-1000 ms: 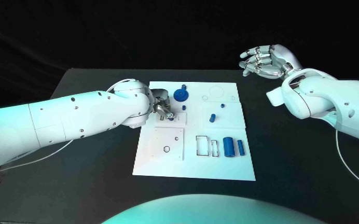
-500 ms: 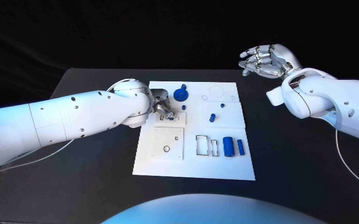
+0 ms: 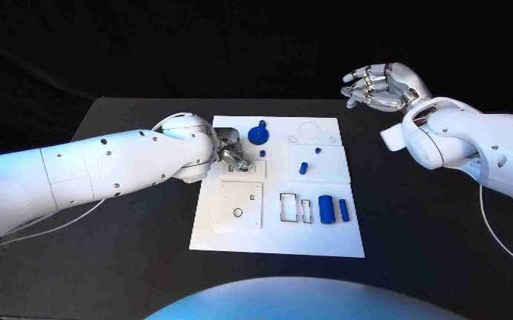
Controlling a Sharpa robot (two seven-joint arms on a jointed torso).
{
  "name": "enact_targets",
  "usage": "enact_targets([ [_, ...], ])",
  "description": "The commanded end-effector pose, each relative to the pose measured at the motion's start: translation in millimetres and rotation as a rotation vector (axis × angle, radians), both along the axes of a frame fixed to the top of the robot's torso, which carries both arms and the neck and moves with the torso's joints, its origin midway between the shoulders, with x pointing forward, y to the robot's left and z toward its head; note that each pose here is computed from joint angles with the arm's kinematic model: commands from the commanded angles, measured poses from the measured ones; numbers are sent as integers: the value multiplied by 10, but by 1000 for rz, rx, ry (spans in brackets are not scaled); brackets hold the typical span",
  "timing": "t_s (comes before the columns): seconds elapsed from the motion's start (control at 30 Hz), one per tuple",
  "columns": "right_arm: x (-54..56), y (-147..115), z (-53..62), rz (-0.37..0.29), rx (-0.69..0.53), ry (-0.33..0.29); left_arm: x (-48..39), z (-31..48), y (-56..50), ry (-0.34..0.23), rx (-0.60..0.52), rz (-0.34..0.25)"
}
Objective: Assemble the parts on the task board
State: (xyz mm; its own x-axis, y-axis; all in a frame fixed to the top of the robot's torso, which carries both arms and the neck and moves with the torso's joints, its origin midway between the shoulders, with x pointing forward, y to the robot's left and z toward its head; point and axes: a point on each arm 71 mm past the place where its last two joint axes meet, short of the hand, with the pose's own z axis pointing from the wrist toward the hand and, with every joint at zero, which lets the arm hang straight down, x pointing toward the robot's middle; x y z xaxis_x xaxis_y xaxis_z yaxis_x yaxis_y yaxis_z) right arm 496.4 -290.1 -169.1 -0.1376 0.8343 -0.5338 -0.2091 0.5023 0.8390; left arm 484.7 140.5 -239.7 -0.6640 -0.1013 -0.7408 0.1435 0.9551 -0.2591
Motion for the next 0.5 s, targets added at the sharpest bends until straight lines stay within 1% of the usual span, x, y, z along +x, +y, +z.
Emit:
enact_targets([
  [0.03, -3, 11, 4, 12, -1, -9, -16, -18, 7, 15, 7, -4],
  [0.1, -1, 9, 3, 11, -1, -9, -10, -2, 7, 9, 2, -1],
  [0.23, 2, 5, -1, 9, -2, -10, 11, 59, 1, -7, -11, 3],
  [0.43, 11, -3, -13, 4, -3, -9, 63, 220, -12, -33, -47, 14],
  [0.5, 14, -7, -19, 2, -4, -8, 82, 285, -12, -41, -56, 17],
])
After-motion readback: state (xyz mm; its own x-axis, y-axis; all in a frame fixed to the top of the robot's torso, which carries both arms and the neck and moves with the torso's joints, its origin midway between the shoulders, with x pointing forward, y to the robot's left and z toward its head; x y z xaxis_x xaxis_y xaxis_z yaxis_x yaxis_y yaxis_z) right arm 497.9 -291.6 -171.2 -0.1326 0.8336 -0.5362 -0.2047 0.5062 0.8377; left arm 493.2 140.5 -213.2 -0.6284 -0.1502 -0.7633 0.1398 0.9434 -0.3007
